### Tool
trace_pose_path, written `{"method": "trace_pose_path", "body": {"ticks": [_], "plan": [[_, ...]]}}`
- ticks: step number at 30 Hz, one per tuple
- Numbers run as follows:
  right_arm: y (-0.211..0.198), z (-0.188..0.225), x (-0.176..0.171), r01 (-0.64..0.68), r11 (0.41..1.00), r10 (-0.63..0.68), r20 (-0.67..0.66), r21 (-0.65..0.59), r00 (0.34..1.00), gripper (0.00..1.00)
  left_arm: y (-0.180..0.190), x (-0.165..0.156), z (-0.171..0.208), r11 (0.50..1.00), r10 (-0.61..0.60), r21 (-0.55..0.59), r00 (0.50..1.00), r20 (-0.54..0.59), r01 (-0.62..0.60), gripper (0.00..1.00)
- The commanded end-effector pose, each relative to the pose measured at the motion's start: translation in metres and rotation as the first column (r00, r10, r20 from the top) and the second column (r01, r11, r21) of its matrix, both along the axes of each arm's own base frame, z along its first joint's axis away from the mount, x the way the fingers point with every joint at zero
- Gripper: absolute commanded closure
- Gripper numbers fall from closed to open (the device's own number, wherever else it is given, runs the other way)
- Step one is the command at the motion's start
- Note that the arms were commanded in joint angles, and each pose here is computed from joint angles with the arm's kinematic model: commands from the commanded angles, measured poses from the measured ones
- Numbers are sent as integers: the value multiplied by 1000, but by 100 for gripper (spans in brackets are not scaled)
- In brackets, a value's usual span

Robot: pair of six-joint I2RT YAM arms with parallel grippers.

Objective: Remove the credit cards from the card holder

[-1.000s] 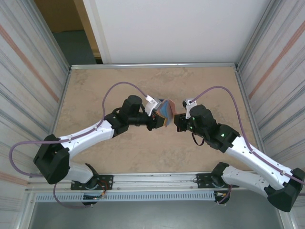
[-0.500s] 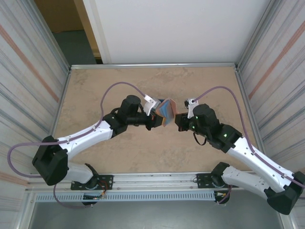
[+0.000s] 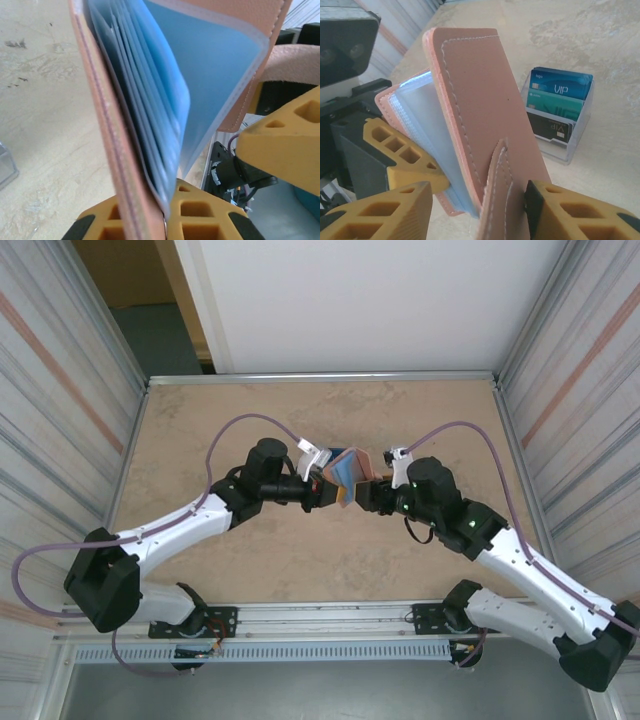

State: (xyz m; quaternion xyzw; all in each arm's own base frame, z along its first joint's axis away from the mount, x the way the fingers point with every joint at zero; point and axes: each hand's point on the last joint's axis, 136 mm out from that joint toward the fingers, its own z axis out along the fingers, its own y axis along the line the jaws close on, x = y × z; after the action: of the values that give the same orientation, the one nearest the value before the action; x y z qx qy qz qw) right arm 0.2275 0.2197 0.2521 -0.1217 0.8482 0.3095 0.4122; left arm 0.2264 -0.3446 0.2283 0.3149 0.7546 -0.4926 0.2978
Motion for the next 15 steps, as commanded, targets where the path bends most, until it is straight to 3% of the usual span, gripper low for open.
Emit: {"method": "trace_pose_path", "body": {"ticks": [1,8,15], "plan": [[5,6,2,-31,999,31,32,-16,999,44,-3,-6,20,997,-66,-48,998,23,68,100],[14,-1,6,-60,997,61,10,-38,998,39,-5,-16,20,987,-148,-56,989,-13,148,100],[14,-10,11,-40,998,40,-20,-38,999,42,-8,-23,22,979,-194,-77,981,-32,191,100]]}}
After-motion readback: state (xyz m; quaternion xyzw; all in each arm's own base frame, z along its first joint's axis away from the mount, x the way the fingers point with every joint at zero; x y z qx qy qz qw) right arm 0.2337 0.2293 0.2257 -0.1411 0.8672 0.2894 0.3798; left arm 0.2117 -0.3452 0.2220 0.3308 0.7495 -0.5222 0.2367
